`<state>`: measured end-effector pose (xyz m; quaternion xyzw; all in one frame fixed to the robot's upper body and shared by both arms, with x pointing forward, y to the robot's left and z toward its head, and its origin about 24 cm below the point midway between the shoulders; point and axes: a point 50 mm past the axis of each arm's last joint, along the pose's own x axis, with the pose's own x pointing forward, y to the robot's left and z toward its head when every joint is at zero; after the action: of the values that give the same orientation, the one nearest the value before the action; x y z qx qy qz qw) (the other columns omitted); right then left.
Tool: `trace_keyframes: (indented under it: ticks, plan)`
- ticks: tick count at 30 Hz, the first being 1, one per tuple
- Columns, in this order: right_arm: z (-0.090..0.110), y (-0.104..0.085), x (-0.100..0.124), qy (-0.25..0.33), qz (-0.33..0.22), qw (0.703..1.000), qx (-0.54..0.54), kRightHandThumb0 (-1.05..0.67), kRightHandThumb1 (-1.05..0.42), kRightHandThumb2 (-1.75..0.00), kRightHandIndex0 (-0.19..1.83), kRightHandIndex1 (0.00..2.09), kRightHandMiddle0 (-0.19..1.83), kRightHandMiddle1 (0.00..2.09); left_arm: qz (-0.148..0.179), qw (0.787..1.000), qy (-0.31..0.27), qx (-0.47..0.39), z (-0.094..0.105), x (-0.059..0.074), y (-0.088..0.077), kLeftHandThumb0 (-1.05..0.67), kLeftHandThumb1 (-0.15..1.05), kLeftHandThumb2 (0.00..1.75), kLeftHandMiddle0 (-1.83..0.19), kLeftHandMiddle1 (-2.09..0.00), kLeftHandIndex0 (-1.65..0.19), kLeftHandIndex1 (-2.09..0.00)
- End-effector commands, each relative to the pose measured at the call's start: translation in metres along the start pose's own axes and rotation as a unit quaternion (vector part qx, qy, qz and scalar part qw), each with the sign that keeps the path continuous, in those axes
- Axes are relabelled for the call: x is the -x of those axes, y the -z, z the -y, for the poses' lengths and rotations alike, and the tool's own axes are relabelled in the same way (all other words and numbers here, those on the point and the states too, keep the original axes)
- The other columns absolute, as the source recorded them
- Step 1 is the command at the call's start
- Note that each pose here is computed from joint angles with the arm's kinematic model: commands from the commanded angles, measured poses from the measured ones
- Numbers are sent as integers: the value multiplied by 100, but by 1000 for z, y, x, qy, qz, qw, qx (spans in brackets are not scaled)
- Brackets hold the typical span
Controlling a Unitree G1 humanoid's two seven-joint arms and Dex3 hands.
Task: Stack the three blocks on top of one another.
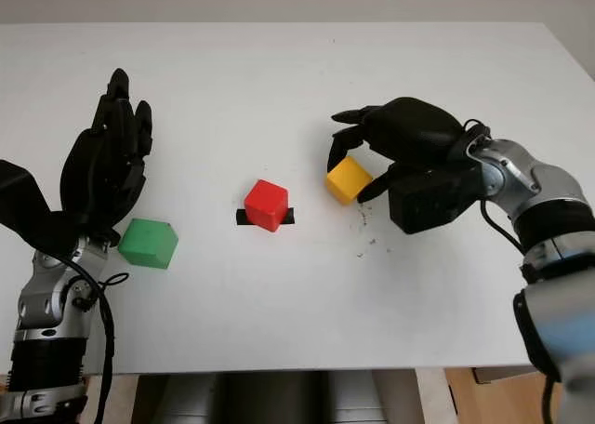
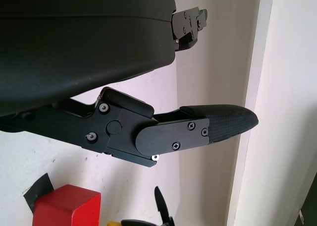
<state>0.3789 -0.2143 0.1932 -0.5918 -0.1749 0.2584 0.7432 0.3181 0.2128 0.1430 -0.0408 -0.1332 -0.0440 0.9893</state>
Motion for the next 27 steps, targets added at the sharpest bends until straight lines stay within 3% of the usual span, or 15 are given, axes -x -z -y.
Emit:
trace_keyframes:
  ticks: [1,10,19,27]
  plan:
    - [16,-4,-3,22,8,999,-37,-35,-89,-5,32,5,51,126,9,1000,4,-1,2,-2,-3,-77,105,55,19,0,19,0]
    - [32,-14,-10,25,41,988,-147,-36,-90,-6,29,4,47,138,9,1000,1,1,2,-1,-1,-77,105,55,19,0,19,0]
    - [20,-36,-29,17,92,958,-270,-39,-93,-6,23,2,35,162,9,1000,-4,2,3,0,-1,-76,105,56,19,0,19,0]
    - [18,-66,-41,-20,140,958,-248,-41,-94,-5,23,2,35,167,9,1000,-3,3,2,1,-1,-76,105,56,19,0,19,0]
